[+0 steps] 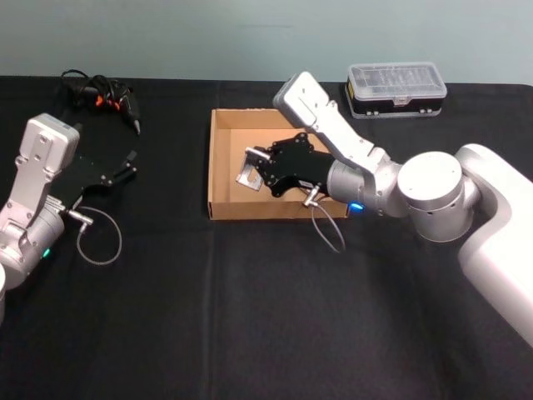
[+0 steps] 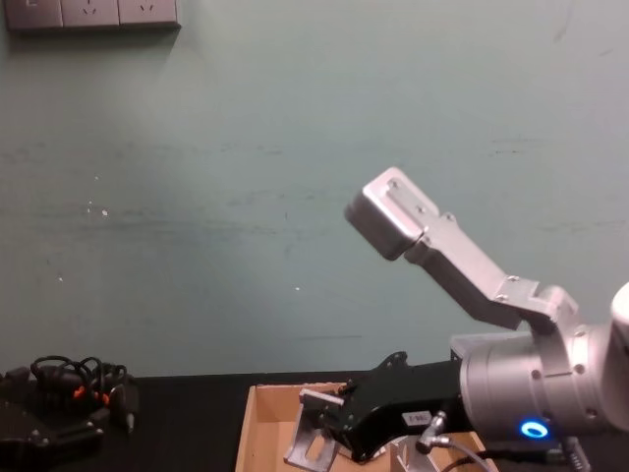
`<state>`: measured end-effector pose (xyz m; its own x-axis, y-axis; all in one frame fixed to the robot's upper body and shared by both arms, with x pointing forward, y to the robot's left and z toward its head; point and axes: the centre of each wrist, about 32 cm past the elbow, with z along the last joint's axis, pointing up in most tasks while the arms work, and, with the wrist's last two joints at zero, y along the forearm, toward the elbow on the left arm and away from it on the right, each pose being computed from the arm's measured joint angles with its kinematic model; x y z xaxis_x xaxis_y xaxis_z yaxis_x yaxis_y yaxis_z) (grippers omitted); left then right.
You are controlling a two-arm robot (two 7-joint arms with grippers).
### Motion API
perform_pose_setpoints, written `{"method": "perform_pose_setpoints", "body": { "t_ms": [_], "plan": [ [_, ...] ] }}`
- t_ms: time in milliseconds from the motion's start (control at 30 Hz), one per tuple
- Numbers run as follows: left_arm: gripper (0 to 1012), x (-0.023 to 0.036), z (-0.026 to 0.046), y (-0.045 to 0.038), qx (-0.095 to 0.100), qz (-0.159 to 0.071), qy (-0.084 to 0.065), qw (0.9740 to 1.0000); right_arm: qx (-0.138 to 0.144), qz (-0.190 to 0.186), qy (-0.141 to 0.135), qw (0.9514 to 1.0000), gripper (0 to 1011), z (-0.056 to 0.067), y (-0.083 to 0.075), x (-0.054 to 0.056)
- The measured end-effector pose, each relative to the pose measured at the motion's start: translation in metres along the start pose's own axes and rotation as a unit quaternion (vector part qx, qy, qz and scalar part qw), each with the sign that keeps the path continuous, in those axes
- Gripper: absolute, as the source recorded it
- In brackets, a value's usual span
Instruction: Use one hand to pick up the angle iron from the table and place it into the box.
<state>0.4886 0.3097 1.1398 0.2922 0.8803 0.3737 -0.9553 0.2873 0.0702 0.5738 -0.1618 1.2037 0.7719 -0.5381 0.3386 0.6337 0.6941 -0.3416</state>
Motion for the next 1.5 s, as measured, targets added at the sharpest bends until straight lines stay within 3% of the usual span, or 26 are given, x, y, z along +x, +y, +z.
{"method": "perform_pose_setpoints", "body": {
  "t_ms": [467,1133,1267,1500],
  "plan": [
    [1011,0.0,0.0,0.0,0.0,0.0,0.0,1.0,-0.02,-0.003,0.001,0.9998,86,-0.008,0.013,-0.006],
    [1011,0.0,0.0,0.0,0.0,0.0,0.0,1.0,-0.035,-0.02,0.004,0.9992,91,-0.009,0.014,-0.008],
    [1011,0.0,0.0,0.0,0.0,0.0,0.0,1.0,-0.036,-0.022,0.004,0.9991,169,-0.009,0.014,-0.008],
    [1011,0.0,0.0,0.0,0.0,0.0,0.0,1.0,-0.037,-0.028,0.007,0.9989,399,-0.01,0.014,-0.008]
  ]
}}
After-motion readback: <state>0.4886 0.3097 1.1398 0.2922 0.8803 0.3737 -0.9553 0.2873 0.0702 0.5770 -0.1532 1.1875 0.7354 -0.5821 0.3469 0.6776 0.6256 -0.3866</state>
